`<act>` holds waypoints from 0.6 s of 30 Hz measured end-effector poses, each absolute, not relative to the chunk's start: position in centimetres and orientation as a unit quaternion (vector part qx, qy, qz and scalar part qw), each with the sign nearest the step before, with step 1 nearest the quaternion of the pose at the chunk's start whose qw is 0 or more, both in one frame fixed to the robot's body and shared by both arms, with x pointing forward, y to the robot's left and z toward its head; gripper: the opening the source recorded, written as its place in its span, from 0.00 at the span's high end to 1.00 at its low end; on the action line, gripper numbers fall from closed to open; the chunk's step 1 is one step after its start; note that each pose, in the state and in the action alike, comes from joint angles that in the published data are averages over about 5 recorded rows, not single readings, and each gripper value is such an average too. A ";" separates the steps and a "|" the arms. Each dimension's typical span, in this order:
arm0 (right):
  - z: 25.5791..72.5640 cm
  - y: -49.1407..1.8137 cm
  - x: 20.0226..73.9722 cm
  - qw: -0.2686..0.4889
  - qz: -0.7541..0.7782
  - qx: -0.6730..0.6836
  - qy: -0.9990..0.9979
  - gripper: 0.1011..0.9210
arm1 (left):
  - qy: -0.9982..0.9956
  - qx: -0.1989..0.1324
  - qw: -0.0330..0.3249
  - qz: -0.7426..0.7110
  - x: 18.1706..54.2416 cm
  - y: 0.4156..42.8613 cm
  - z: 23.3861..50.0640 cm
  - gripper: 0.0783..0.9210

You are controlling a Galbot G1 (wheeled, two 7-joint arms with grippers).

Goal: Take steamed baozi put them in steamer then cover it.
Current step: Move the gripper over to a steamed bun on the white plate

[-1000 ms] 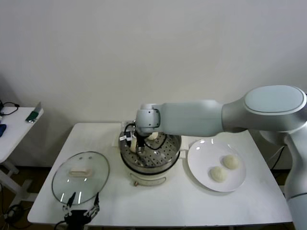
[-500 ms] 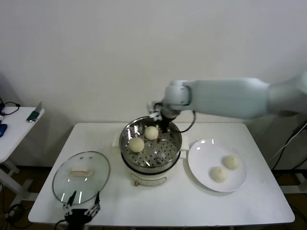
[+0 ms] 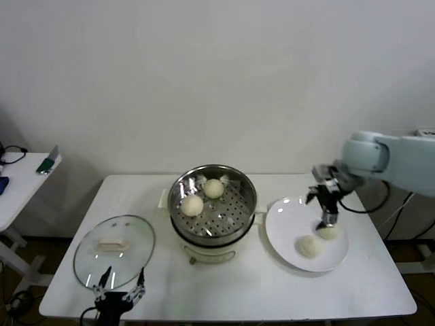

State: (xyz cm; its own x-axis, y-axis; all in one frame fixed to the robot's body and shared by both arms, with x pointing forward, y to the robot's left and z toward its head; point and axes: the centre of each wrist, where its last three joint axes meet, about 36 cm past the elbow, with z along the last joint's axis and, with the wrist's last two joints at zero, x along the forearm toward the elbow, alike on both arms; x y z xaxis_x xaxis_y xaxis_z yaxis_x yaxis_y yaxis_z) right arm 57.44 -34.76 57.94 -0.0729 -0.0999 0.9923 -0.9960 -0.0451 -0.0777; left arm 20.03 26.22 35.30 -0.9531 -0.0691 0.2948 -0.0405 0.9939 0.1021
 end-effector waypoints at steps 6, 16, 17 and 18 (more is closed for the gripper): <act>53.0 -36.0 57.0 0.459 0.500 0.503 -0.535 0.12 | -0.987 0.032 0.152 -0.049 19.8 26.3 35.2 0.12; 47.5 -36.1 57.3 0.475 0.488 0.486 -0.548 0.12 | -0.986 0.036 0.156 -0.050 19.6 26.4 35.0 0.12; 47.1 -36.0 57.4 0.475 0.487 0.485 -0.549 0.12 | -0.986 0.036 0.157 -0.050 19.6 26.4 35.0 0.12; 46.7 -35.8 57.4 0.475 0.486 0.484 -0.551 0.12 | -0.986 0.036 0.157 -0.051 19.6 26.4 34.9 0.12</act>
State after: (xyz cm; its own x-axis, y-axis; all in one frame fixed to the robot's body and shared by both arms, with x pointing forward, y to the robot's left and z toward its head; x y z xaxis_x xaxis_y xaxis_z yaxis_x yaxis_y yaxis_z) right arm 57.43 -35.85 46.75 -0.0791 -0.0716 0.9943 -0.9954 0.0589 -0.0750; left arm 19.55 26.44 34.92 -0.9481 -0.0871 0.3060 -0.0552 0.9922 0.1114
